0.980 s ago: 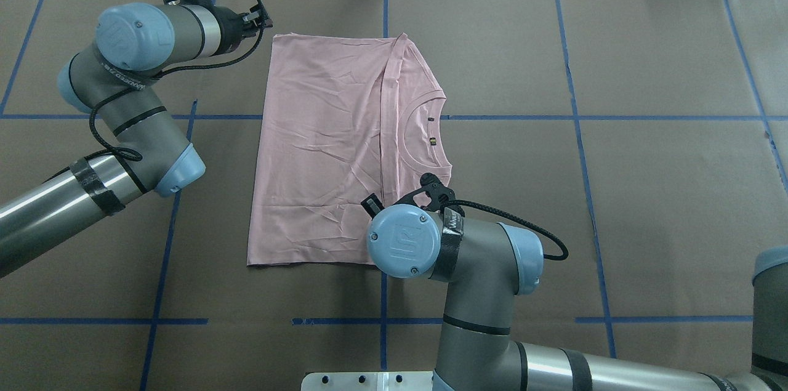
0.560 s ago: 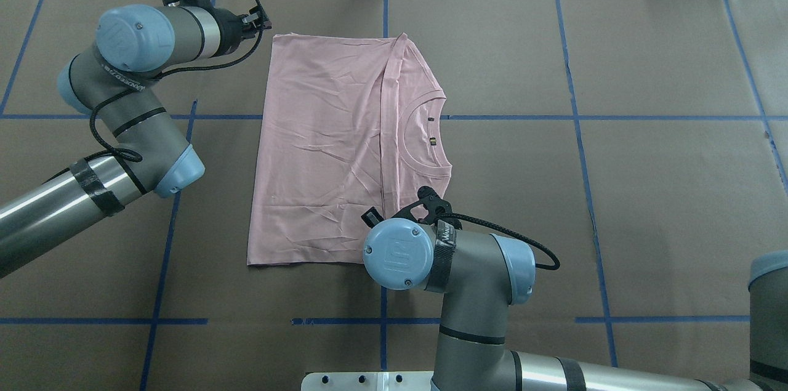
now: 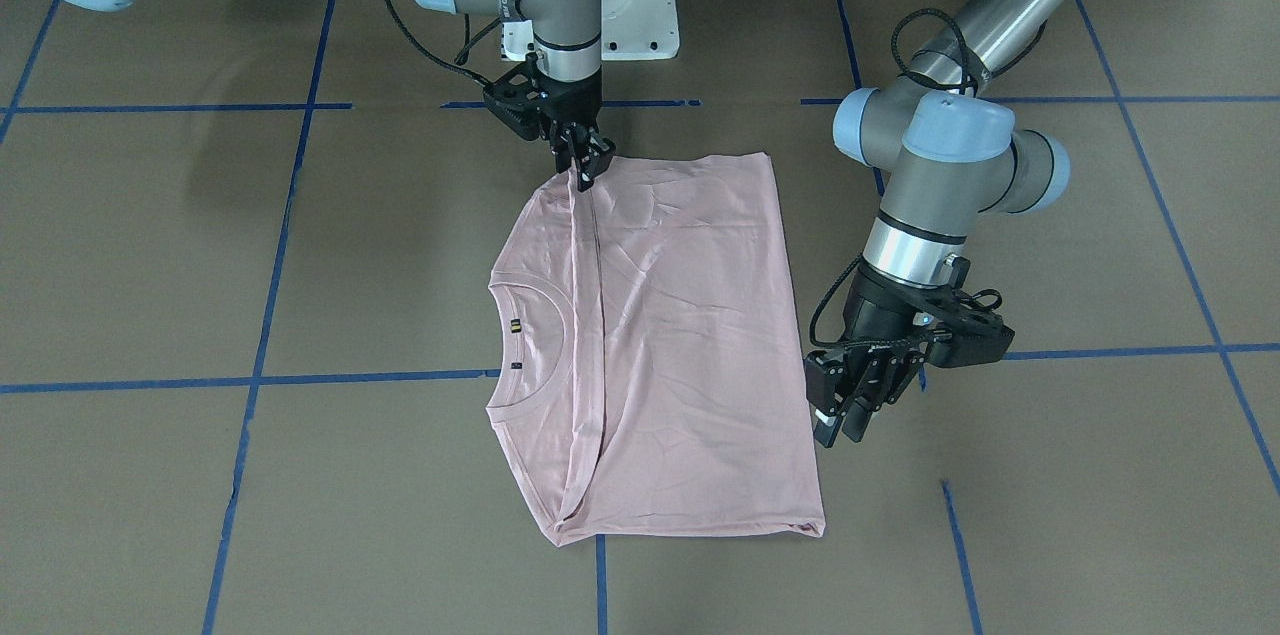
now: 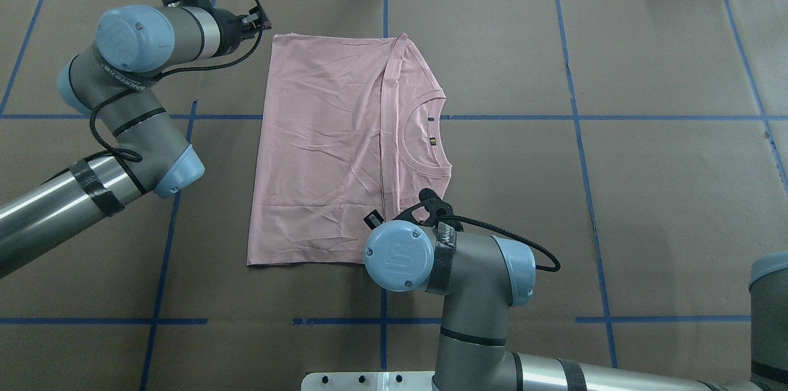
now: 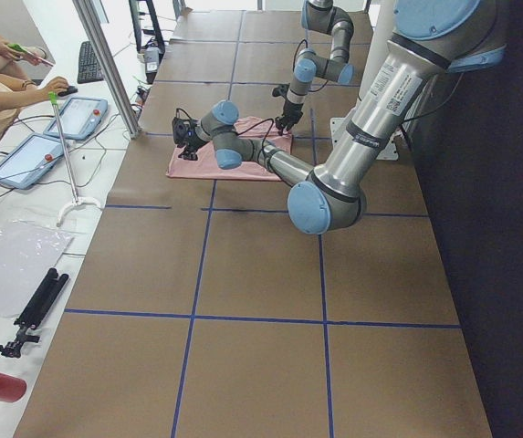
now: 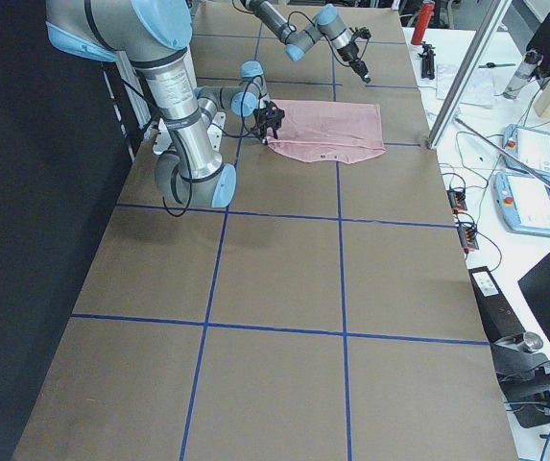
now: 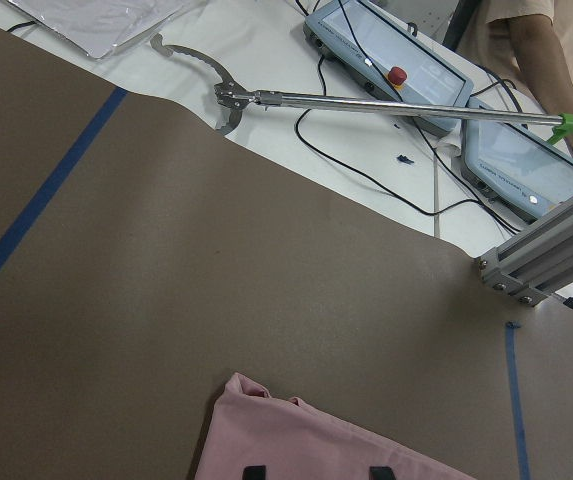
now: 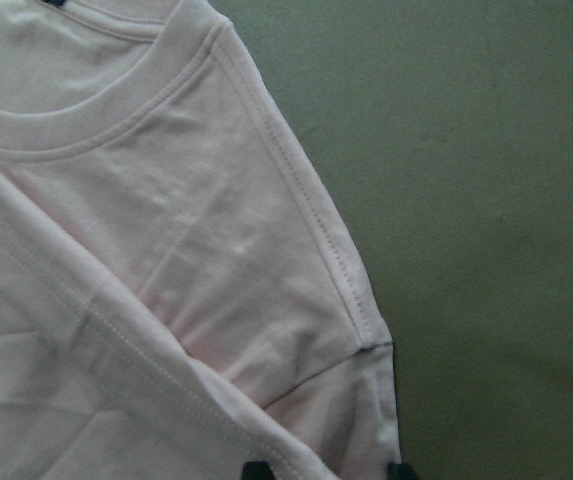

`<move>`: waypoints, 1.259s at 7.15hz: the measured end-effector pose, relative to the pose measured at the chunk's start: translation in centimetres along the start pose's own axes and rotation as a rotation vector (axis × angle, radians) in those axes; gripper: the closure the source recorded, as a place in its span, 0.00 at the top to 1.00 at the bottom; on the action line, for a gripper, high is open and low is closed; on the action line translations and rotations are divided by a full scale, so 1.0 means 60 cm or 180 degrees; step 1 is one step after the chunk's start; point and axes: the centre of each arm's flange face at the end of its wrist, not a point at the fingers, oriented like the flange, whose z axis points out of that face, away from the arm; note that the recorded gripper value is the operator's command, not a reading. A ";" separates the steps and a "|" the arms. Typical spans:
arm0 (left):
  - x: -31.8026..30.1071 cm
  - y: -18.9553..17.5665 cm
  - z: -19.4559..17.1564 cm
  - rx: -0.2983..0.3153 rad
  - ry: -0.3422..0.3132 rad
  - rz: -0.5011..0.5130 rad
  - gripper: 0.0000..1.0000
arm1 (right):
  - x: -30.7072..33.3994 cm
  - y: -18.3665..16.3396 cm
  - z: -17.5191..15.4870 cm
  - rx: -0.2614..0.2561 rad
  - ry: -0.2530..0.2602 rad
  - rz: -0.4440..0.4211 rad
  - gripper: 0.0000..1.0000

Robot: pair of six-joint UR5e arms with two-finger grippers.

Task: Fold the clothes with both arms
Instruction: 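Move the left gripper to the shirt's near corner while the right gripper holds its edge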

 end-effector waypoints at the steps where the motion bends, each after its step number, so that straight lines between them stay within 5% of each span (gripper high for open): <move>1: 0.000 0.000 0.000 0.0000 0.0001 0.0000 0.45 | 0.001 -0.001 0.001 0.0009 0.0007 -0.0001 0.00; 4: 0.007 0.006 -0.003 -0.0017 0.0021 -0.0079 0.46 | -0.006 0.004 -0.016 -0.0034 -0.0046 0.0003 0.00; 6: 0.004 0.040 -0.041 -0.0105 0.0109 -0.0435 0.47 | 0.000 -0.005 -0.044 -0.0083 -0.0090 0.0005 0.00; 9: -0.077 0.185 -0.211 -0.0694 0.0177 -0.0838 0.58 | 0.035 -0.033 -0.076 -0.0136 -0.0139 0.0000 0.00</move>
